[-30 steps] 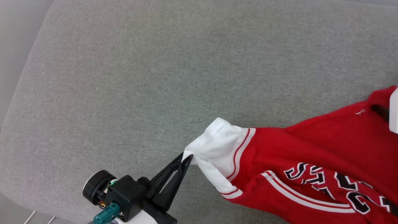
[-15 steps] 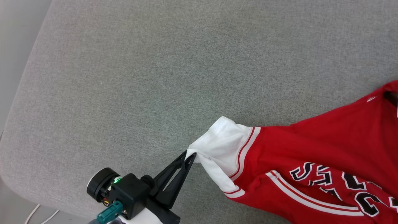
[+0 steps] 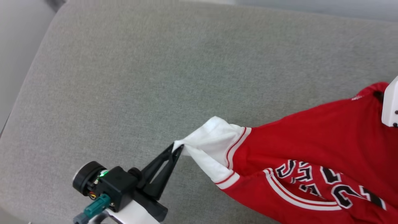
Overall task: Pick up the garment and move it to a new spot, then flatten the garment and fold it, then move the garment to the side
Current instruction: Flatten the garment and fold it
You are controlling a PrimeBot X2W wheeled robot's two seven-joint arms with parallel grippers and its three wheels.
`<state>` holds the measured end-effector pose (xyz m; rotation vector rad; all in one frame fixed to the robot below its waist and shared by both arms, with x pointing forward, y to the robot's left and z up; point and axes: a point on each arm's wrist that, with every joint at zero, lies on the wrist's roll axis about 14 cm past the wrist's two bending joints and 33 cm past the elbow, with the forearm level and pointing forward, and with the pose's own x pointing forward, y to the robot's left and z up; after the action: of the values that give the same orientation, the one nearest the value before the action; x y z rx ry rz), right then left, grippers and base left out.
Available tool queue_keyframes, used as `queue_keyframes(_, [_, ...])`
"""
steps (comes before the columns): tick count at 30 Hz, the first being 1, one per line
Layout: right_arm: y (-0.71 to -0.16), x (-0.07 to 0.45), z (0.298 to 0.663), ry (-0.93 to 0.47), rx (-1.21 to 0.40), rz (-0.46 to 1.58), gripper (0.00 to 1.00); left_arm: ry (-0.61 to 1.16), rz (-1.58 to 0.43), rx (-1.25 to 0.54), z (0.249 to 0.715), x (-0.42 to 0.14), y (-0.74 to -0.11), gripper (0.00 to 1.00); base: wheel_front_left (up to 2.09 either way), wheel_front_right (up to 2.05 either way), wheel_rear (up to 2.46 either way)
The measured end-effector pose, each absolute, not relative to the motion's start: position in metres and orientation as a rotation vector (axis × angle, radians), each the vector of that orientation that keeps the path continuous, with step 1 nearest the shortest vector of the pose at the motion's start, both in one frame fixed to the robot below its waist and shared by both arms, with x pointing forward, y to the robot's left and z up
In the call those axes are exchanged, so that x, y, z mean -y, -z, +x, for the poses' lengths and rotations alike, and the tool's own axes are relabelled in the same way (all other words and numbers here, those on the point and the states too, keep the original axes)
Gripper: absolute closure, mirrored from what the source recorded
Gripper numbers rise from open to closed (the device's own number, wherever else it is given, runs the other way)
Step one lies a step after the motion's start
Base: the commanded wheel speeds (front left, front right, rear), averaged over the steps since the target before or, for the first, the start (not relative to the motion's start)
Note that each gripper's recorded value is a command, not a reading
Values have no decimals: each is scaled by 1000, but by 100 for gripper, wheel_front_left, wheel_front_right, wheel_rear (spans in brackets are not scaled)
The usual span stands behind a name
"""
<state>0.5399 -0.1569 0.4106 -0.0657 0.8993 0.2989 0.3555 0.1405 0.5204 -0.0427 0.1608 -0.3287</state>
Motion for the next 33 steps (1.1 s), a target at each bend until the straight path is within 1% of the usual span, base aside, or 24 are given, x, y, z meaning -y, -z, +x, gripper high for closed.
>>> queue_keyframes(4, [-461, 161, 545, -297, -728, -9, 100, 337, -3, -79, 358, -144, -546, 100, 0, 0, 0])
queue_keyframes(9, [-539, 168, 543, -298, -504, 23, 100, 349, 46, 77, 365, -147, -595, 100, 0, 0, 0])
queue_keyframes(15, [-631, 182, 523, -291, -255, 46, 100, 361, 82, 313, 374, -148, -673, 100, 0, 0, 0])
queue_keyframes(18, [-669, 188, 509, -288, -151, 47, 100, 373, 88, 417, 376, -145, -709, 100, 0, 0, 0])
queue_keyframes(21, [-699, 192, 493, -285, -66, 41, 100, 386, 89, 501, 377, -142, -740, 100, 0, 0, 0])
queue_keyframes(22, [-699, 192, 493, -285, -66, 41, 100, 386, 89, 501, 377, -142, -740, 100, 0, 0, 0])
queue_keyframes(23, [-715, 195, 483, -282, -19, 38, 100, 390, 87, 552, 377, -141, -759, 100, 0, 0, 0])
queue_keyframes(25, [-730, 197, 474, -282, 28, 37, 100, 390, 88, 603, 376, -142, -778, 100, 0, 0, 0])
queue_keyframes(31, [-763, 203, 450, -276, 131, 42, 100, 393, 83, 693, 375, -142, -819, 100, 0, 0, 0])
queue_keyframes(32, [-778, 206, 441, -269, 184, 43, 100, 397, 70, 724, 377, -143, -836, 100, 0, 0, 0])
queue_keyframes(33, [-782, 207, 440, -267, 198, 45, 100, 396, 69, 729, 379, -144, -841, 100, 0, 0, 0])
